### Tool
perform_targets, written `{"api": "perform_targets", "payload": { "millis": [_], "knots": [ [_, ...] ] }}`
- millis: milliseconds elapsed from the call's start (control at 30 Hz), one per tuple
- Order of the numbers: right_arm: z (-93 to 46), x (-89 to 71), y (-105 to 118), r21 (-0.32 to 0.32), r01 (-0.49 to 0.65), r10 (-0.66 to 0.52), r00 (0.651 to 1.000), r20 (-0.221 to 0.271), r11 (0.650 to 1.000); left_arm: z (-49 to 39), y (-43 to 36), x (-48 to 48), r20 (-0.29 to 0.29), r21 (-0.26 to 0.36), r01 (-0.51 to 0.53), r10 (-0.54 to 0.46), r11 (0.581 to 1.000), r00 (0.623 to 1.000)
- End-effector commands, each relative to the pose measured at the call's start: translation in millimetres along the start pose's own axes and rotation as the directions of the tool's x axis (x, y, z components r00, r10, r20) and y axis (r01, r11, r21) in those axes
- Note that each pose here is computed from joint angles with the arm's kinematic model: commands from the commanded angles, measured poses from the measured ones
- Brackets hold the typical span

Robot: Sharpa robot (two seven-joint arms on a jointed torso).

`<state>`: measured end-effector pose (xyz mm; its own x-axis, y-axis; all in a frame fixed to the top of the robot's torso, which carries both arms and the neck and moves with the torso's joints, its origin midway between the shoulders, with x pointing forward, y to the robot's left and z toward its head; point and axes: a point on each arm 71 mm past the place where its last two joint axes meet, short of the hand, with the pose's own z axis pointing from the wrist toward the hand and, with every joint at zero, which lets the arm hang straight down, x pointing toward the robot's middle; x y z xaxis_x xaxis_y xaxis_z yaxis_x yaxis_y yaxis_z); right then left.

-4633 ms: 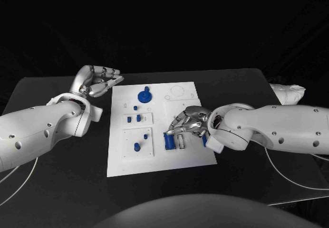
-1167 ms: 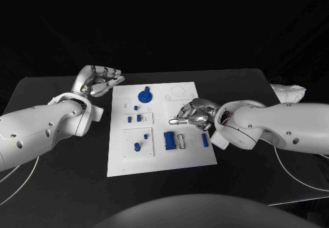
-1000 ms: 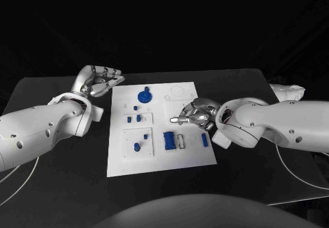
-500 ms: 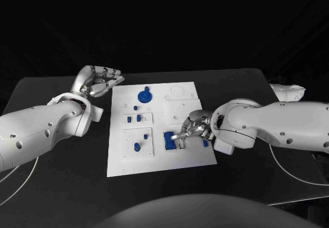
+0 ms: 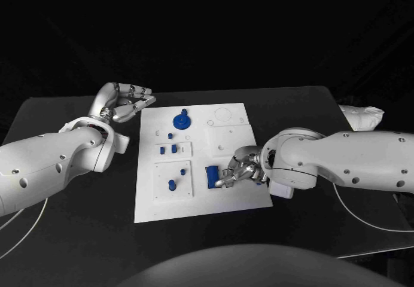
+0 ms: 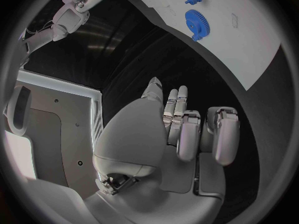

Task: Assemble the parts on the task board

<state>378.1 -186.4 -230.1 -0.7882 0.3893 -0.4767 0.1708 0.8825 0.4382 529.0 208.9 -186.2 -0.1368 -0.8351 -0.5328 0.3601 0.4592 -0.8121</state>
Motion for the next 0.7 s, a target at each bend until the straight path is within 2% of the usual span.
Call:
{"api": "perform_targets", "payload": {
  "millis": [33, 700],
  "knots": [
    [0.6, 2.9, -0.4, 0.008, 0.038, -0.037, 0.999, -0.030, 0.999, 0.6, -1.9, 2.2, -0.017, 0.010, 0.005, -0.005, 1.000, 1.000],
    [6.2, -0.4, 0.7, 0.018, 0.040, -0.039, 0.999, -0.021, 0.999, 1.0, -1.7, 2.0, -0.015, 0.010, 0.003, -0.003, 1.000, 1.000]
  ]
}}
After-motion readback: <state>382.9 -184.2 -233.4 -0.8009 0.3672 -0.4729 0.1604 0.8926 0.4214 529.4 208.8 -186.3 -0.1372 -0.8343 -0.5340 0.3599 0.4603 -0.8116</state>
